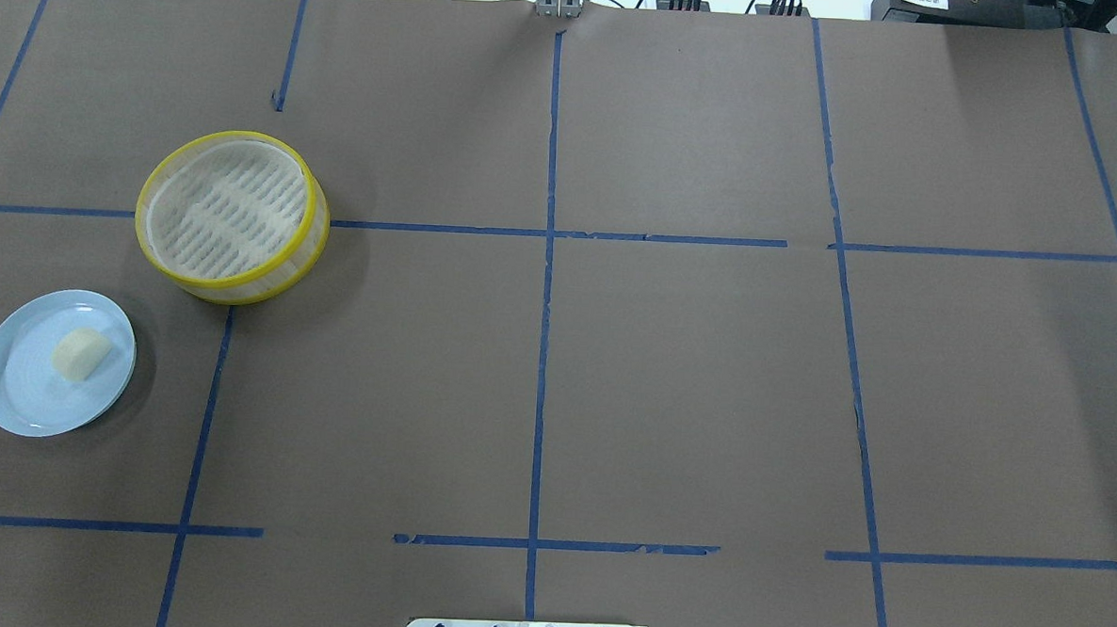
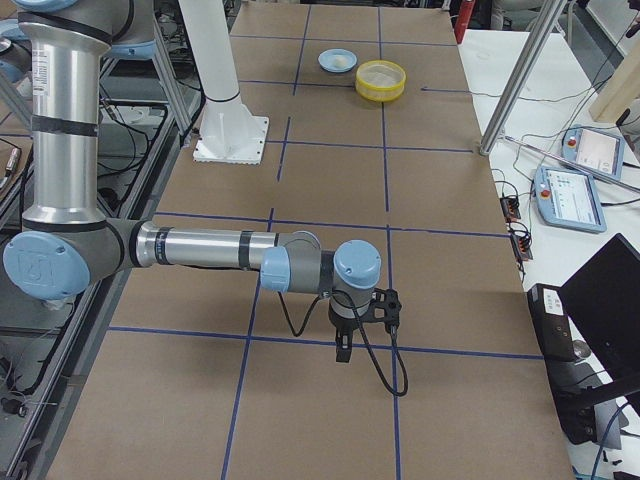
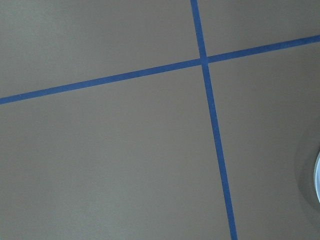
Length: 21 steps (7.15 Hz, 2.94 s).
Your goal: Place bun in steamer
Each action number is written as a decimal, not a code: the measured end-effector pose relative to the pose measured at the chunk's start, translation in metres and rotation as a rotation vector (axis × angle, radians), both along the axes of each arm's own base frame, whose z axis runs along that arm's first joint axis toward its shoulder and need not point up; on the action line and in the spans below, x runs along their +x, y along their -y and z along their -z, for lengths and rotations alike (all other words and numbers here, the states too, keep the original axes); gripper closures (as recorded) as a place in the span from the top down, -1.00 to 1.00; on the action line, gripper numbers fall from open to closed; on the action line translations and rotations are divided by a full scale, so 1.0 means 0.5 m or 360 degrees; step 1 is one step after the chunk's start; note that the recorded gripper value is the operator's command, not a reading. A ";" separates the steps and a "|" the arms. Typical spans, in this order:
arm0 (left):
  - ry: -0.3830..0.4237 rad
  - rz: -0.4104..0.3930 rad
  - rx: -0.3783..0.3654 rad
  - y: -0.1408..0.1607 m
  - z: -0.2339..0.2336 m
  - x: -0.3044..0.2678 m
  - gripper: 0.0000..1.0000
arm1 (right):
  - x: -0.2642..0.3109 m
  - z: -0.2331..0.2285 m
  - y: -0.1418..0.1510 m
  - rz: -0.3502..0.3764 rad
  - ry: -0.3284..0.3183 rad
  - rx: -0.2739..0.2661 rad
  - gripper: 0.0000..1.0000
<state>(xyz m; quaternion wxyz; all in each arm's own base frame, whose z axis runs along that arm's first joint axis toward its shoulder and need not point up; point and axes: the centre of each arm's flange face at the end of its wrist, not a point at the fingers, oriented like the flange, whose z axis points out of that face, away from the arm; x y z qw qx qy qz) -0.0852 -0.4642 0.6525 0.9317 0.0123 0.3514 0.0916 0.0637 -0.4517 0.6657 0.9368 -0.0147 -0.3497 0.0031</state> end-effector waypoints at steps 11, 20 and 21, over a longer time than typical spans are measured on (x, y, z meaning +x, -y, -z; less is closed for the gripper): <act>0.0033 0.0138 0.0312 0.013 0.233 0.003 1.00 | -0.001 0.000 0.000 0.0002 0.0000 0.0000 1.00; -0.0200 0.0264 0.0164 -0.044 0.312 0.296 1.00 | -0.001 0.000 0.000 0.0001 0.0000 0.0000 1.00; -0.0223 0.0280 0.0091 -0.064 0.302 0.339 1.00 | -0.001 0.000 0.000 0.0002 0.0000 0.0000 1.00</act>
